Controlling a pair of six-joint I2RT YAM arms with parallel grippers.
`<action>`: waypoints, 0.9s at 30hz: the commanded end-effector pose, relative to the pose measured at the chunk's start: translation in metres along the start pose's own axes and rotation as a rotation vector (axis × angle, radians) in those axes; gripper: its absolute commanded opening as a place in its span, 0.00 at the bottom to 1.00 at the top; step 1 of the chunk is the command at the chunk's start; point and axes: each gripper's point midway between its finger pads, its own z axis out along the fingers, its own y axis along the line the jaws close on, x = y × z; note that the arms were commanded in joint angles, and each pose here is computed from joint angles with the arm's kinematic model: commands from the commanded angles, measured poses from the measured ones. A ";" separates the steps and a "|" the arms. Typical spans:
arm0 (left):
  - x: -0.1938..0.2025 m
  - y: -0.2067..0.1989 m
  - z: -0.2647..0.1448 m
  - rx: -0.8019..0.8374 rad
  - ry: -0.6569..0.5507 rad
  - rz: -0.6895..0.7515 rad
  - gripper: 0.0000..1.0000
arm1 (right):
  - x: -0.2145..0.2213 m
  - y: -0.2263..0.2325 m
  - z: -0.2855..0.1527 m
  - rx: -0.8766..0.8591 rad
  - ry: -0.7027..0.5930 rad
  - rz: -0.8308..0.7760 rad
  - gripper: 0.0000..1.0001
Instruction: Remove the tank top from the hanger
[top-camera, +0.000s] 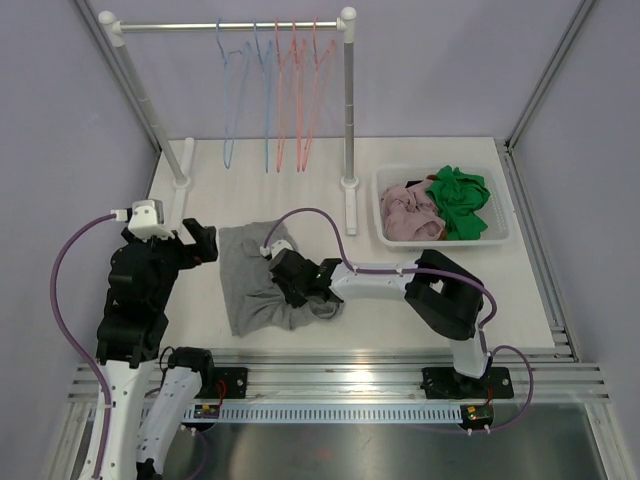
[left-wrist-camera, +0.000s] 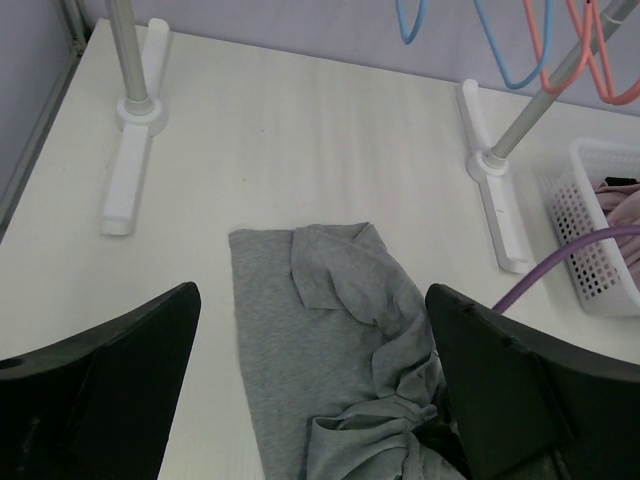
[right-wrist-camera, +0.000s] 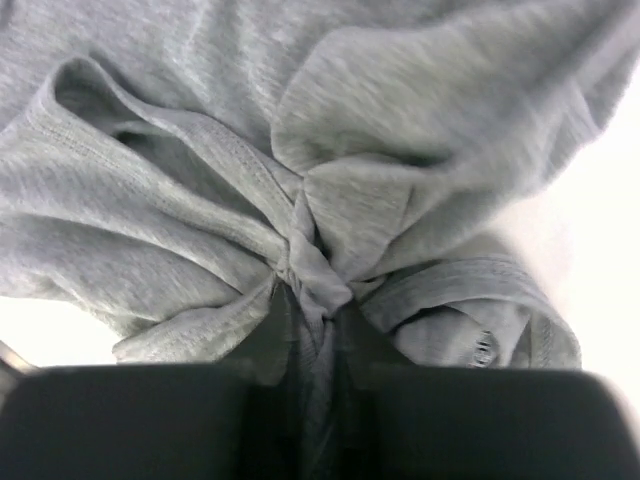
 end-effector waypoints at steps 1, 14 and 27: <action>-0.012 0.017 -0.007 -0.088 -0.084 0.013 0.99 | 0.000 -0.006 -0.028 0.008 -0.016 -0.003 0.00; -0.020 0.028 -0.026 -0.137 -0.185 0.000 0.99 | -0.099 -0.101 -0.243 0.398 -0.444 0.196 0.00; -0.019 0.025 -0.024 -0.118 -0.178 0.004 0.99 | -0.110 -0.264 -0.386 0.770 -0.484 0.407 0.00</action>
